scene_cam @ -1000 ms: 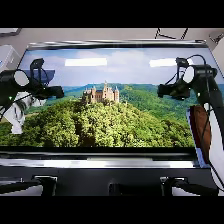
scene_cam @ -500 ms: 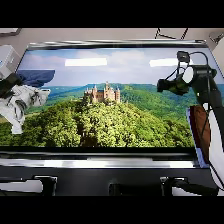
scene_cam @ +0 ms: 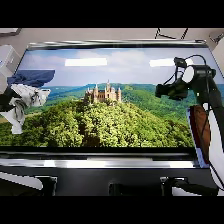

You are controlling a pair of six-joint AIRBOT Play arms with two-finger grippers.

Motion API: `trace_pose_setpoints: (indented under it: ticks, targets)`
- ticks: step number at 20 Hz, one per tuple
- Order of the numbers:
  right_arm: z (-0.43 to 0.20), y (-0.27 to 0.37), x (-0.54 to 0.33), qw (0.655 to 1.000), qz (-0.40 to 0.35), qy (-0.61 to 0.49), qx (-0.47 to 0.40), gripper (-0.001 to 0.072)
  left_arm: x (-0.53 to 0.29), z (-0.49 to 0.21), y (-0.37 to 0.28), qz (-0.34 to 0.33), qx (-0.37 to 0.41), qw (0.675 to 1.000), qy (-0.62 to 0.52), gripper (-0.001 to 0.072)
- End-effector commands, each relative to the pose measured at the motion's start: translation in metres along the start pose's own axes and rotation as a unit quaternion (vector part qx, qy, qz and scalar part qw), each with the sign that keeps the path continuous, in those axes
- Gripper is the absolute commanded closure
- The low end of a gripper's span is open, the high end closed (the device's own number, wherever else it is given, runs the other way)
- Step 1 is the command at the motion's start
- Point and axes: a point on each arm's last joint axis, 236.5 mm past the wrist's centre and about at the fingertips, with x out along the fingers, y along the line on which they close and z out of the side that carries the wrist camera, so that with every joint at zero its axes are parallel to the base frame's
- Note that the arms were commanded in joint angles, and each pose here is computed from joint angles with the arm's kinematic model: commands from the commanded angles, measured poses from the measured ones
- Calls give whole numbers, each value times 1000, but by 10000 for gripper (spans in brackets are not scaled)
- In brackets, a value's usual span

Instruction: Fold the clothes and pants, and hang the long-sleeved shirts on hangers.

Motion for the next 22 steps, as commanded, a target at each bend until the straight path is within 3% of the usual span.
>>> trace_pose_setpoints:
  ticks: [1, 2, 3, 4, 5, 8, 11, 14, 18, 20, 22]
  targets:
    - [-32, 12, -5, 997, 25, 66, 9, 43, 37, 3, 3, -14, -4, 1000, -2, 15]
    - [-37, 16, -9, 997, 33, 75, 10, 42, 41, -2, 3, -13, -4, 1000, 6, 274]
    - [-39, 18, -14, 996, 38, 76, 10, 42, 41, -5, 1, -13, 0, 1000, 12, 488]
    - [-38, 19, -20, 997, 39, 69, 9, 41, 38, -8, -4, -15, 16, 1000, 15, 619]
    - [-36, 17, -26, 998, 37, 59, 7, 41, 29, -9, -16, -20, 48, 999, 11, 687]
    - [-25, 16, -45, 999, 34, 17, -8, 41, -42, 10, -94, -66, 134, 985, -88, 688]
    - [-3, 15, -68, 998, 35, -49, -11, 41, -184, -12, -225, -181, 215, 931, -232, 689]
    - [-3, 15, -94, 996, 37, -78, -15, 41, -333, -122, -324, -324, 300, 850, -287, 689]
    - [0, 10, -139, 990, 29, -137, -25, 41, -450, -305, -372, -491, 392, 745, -224, 689]
    - [-1, 3, -161, 986, 16, -166, -29, 40, -468, -377, -378, -536, 429, 707, -168, 689]
    - [-3, -9, -178, 982, -7, -187, -32, 39, -460, -430, -373, -544, 465, 690, -108, 689]
